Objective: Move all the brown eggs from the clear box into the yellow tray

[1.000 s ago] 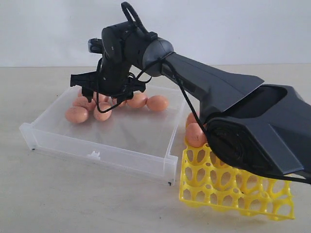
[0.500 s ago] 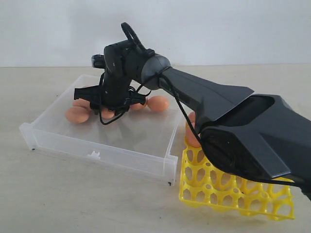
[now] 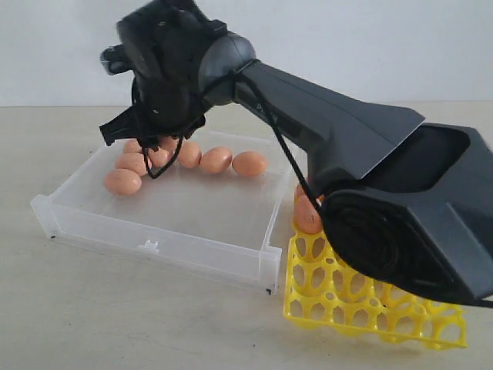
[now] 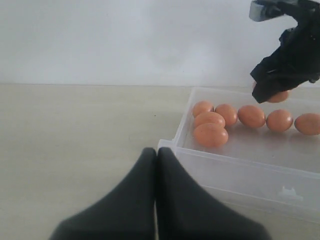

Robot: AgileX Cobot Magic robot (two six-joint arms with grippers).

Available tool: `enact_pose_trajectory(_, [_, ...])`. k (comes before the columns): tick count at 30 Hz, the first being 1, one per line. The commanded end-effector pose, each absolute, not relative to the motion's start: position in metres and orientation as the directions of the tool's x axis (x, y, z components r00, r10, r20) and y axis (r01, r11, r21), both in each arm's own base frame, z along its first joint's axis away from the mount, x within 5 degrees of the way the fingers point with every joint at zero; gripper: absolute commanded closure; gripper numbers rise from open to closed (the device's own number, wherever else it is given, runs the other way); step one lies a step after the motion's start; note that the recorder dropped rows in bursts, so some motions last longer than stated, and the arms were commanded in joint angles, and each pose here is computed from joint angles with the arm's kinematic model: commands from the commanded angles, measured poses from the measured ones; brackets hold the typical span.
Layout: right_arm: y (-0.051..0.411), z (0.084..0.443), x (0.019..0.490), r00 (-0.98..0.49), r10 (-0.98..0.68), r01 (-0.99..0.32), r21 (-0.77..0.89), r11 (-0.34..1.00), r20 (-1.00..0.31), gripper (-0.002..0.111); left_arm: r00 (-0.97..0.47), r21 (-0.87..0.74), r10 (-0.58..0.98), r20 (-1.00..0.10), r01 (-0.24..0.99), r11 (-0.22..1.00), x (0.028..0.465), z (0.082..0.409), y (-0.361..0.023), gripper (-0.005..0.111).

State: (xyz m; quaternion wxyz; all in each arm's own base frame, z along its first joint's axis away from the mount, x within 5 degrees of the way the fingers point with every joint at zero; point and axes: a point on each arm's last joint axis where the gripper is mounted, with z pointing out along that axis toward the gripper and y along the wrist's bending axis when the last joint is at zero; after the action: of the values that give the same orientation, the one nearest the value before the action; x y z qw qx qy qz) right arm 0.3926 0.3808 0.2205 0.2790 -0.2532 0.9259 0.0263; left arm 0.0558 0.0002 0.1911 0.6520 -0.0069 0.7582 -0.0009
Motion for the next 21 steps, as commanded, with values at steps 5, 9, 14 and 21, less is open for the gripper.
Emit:
enact_pose_trajectory(5, [0.423,0.283,0.338,-0.465,-0.574,-0.695,-0.124,0.708,-0.674,0.109,-0.144,-0.015,-0.016,-0.989,-0.004,1.000,0.056,0.192,0.000,0.111])
enact_pose_trajectory(9, [0.417,0.314,0.332,-0.410,-0.556,-0.724,-0.112,0.680,-0.723,0.109,-0.144,-0.015,-0.016,-0.989,-0.004,1.000,0.056,0.192,0.000,0.111])
enact_pose_trajectory(14, [0.403,0.383,0.318,-0.233,-0.467,-0.778,-0.126,0.616,-0.853,0.109,-0.144,-0.015,-0.016,-0.989,-0.004,1.000,0.056,0.192,0.000,0.111])
enact_pose_trajectory(21, [0.370,0.493,0.268,0.022,-0.197,-0.874,-0.115,0.472,-0.980,0.109,-0.144,-0.015,-0.016,-0.989,-0.004,1.000,0.056,0.192,0.000,0.111])
